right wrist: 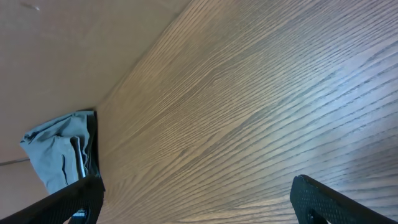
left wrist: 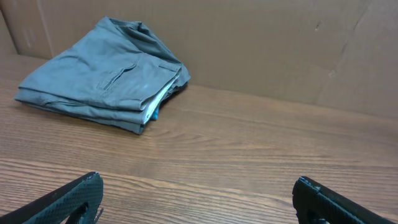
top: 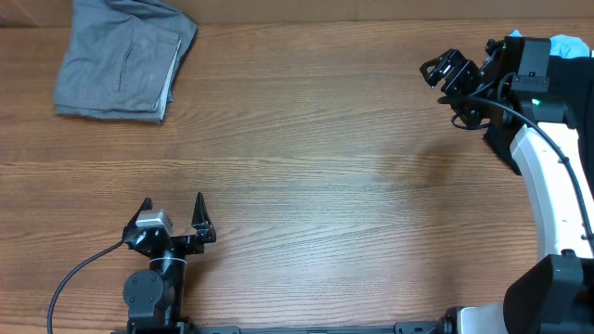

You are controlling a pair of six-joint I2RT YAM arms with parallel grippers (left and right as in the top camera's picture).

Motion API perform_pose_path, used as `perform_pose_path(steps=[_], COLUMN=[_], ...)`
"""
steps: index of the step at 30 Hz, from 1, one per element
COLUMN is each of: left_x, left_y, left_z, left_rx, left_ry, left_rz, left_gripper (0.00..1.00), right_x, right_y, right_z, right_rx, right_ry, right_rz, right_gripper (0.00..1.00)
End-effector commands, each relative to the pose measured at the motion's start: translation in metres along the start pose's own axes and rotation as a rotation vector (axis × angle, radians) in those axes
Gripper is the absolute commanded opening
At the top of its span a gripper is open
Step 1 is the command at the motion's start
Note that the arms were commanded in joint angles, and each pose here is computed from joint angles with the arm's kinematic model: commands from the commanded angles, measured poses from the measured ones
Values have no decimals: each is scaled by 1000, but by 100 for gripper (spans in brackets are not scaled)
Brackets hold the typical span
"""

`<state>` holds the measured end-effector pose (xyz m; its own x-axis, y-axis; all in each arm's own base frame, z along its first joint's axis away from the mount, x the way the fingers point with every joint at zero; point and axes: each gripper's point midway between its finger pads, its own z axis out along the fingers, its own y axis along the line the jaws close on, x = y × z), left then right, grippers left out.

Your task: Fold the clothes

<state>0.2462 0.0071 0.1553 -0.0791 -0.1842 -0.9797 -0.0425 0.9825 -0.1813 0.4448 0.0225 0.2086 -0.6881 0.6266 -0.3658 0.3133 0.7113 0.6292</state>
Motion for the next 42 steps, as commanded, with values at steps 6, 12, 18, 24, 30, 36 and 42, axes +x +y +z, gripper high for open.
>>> perform_pose_path(steps=[6,12,18,24,30,36,42], left_x=[0,0,0,0,0,0,0], left_y=[-3,-3,-3,-3,-3,-3,-3], left_z=[0,0,0,0,0,0,0], left_rx=[17,17,17,17,17,17,17], left_ry=[-7,-6,-6,-6,-6,-6,-7], left_rz=[20,20,21,20,20,20,20], left_gripper=[100,100,100,100,100,100,100], right_x=[-2,-1,-8,10,45,89,138], right_y=[2,2,6,-46,-65,-89,-107], right_z=[0,0,-17,-64,-91,-100,-91], right_rx=[-9,-9,8,265,188,62,-84], right_ry=[-3,-3,-62,-165,-326,-483,-578], right_rz=[2,1,-17,0,-94,-198,-394], right_gripper=[100,100,100,100,100,100,100])
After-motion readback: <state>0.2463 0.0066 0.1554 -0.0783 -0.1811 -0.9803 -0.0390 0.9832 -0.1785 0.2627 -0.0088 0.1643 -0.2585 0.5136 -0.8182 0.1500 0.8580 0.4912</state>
